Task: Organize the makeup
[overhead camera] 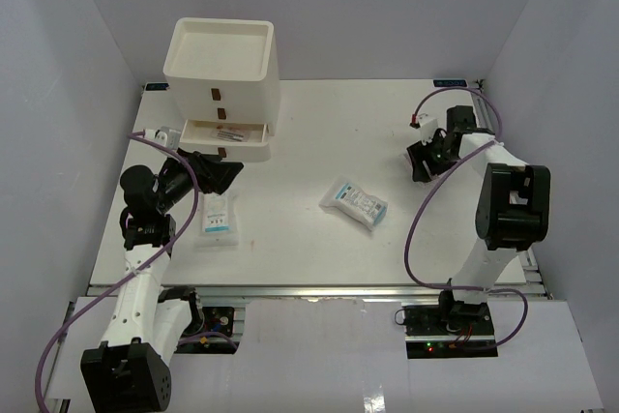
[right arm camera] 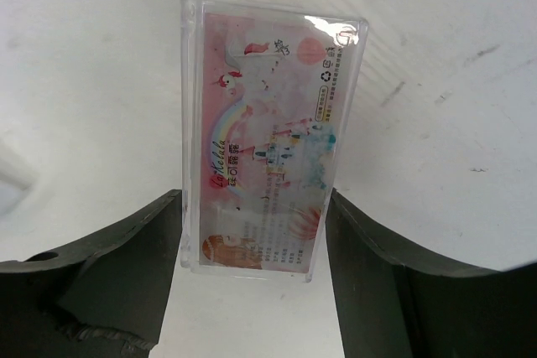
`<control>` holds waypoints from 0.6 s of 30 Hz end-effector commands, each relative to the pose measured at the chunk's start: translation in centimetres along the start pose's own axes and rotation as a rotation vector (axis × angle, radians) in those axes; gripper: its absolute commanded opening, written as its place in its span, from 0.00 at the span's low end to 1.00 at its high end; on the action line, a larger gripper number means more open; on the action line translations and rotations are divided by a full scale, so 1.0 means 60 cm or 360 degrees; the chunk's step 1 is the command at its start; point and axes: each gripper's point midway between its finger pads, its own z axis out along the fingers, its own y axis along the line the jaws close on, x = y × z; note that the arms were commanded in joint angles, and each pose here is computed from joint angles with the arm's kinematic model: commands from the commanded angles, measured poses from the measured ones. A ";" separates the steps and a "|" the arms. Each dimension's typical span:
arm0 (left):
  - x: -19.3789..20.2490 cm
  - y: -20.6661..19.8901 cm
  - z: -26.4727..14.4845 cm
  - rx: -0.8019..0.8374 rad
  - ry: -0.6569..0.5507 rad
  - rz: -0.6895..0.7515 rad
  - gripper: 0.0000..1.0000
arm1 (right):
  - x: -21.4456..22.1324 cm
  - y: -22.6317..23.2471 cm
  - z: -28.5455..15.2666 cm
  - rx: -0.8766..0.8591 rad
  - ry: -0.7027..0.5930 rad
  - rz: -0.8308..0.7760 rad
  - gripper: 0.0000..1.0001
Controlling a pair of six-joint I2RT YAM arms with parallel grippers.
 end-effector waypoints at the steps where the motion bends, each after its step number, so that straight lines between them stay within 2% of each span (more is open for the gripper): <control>1: -0.008 -0.019 -0.003 0.0059 -0.0022 0.0053 0.98 | -0.080 0.106 -0.065 -0.0087 -0.0247 -0.0443 0.13; 4: -0.026 -0.021 -0.011 -0.0005 -0.0072 0.0097 0.98 | -0.124 0.192 -0.079 -0.0083 -0.0324 -0.0766 0.13; 7: -0.056 -0.019 -0.026 -0.0143 -0.0171 0.0137 0.98 | -0.205 0.302 -0.092 -0.0080 -0.0430 -0.1084 0.13; 9: -0.062 -0.017 -0.034 -0.0196 -0.0193 0.0148 0.98 | -0.250 0.349 -0.095 -0.0082 -0.0463 -0.1191 0.12; 11: -0.078 -0.015 -0.047 -0.0292 -0.0232 0.0182 0.98 | -0.304 0.419 -0.059 -0.0120 -0.0424 -0.1309 0.11; 12: -0.087 -0.011 -0.054 -0.0350 -0.0276 0.0203 0.98 | -0.354 0.457 -0.077 -0.0085 -0.0518 -0.1369 0.11; 13: -0.087 -0.008 -0.058 -0.0383 -0.0272 0.0202 0.98 | -0.358 0.485 -0.050 -0.0109 -0.0492 -0.1404 0.10; 15: -0.097 -0.001 -0.073 -0.0481 -0.0322 0.0222 0.98 | -0.435 0.520 -0.054 0.0014 -0.0605 -0.1421 0.10; 17: -0.099 0.008 -0.085 -0.0566 -0.0338 0.0224 0.98 | -0.473 0.552 0.002 0.0090 -0.0607 -0.1442 0.11; 18: -0.101 0.010 -0.090 -0.0599 -0.0347 0.0238 0.98 | -0.500 0.564 0.005 0.0178 -0.0657 -0.1461 0.13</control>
